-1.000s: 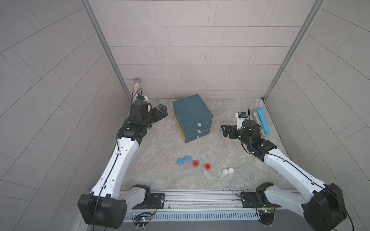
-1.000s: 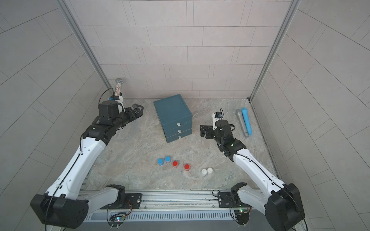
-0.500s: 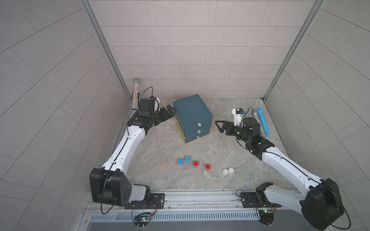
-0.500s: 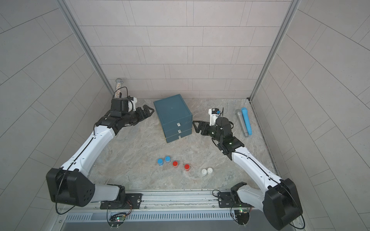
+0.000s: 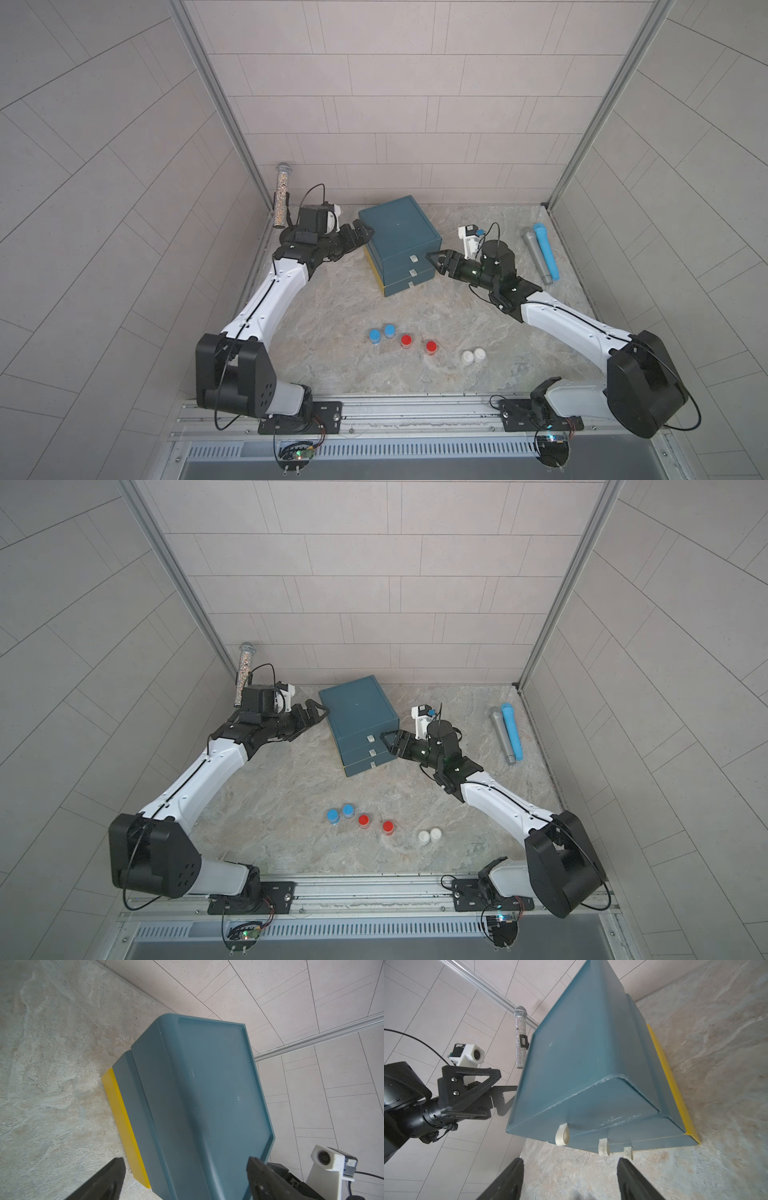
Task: Put the paint cans in the drawer according to color
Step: Open the drawer in the storage box.
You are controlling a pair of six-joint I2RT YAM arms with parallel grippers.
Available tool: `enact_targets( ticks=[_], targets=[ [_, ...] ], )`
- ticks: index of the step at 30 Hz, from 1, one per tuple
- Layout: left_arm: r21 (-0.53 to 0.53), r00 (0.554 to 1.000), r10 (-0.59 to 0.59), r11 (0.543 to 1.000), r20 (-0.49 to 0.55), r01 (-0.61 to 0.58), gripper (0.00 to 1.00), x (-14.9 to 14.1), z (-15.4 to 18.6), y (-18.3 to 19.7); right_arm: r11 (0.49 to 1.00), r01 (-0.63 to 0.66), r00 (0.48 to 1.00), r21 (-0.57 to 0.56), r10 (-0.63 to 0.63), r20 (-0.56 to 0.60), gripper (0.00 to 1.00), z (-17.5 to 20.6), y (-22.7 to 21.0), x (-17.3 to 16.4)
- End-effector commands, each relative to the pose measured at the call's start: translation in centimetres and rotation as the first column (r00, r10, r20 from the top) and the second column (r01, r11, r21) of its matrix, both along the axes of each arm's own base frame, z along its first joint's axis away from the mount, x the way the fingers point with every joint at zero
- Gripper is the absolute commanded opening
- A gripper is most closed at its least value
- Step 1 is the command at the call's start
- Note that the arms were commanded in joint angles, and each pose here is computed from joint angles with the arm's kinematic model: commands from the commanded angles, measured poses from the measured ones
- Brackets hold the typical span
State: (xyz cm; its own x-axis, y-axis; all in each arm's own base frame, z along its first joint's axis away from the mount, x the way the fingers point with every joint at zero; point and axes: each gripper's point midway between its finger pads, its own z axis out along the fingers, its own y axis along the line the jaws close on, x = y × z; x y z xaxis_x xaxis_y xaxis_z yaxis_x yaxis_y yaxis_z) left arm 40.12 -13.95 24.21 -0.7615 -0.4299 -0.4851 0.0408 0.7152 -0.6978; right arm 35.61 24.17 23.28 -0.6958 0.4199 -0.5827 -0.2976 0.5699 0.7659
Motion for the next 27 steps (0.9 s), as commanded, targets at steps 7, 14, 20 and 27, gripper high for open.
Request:
enact_targets(
  ticks=[7, 14, 20, 27],
  targets=[
    [-0.056, 0.999, -0.02, 0.998, -0.029, 0.018, 0.98, -0.1, -1.2, -0.9, 0.996, -0.016, 1.0, 0.083, 0.018, -0.023, 0.61, 0.2, 2.6, 1.5],
    [-0.068, 0.997, -0.047, 0.997, -0.058, 0.043, 0.97, 0.0, -2.3, -1.6, 0.996, -0.013, 0.999, 0.084, 0.016, -0.041, 0.6, -0.7, 3.6, 2.2],
    [-0.055, 0.994, -0.054, 0.997, -0.099, 0.049, 0.96, 0.0, -3.3, -1.6, 0.993, -0.052, 0.997, 0.11, 0.059, -0.053, 0.47, -1.0, 5.3, 2.6],
    [-0.054, 0.991, -0.082, 0.996, -0.104, 0.077, 0.96, -0.1, -3.2, -1.9, 0.991, -0.045, 0.997, 0.122, 0.053, -0.064, 0.45, -1.2, 5.4, 3.1]
  ],
)
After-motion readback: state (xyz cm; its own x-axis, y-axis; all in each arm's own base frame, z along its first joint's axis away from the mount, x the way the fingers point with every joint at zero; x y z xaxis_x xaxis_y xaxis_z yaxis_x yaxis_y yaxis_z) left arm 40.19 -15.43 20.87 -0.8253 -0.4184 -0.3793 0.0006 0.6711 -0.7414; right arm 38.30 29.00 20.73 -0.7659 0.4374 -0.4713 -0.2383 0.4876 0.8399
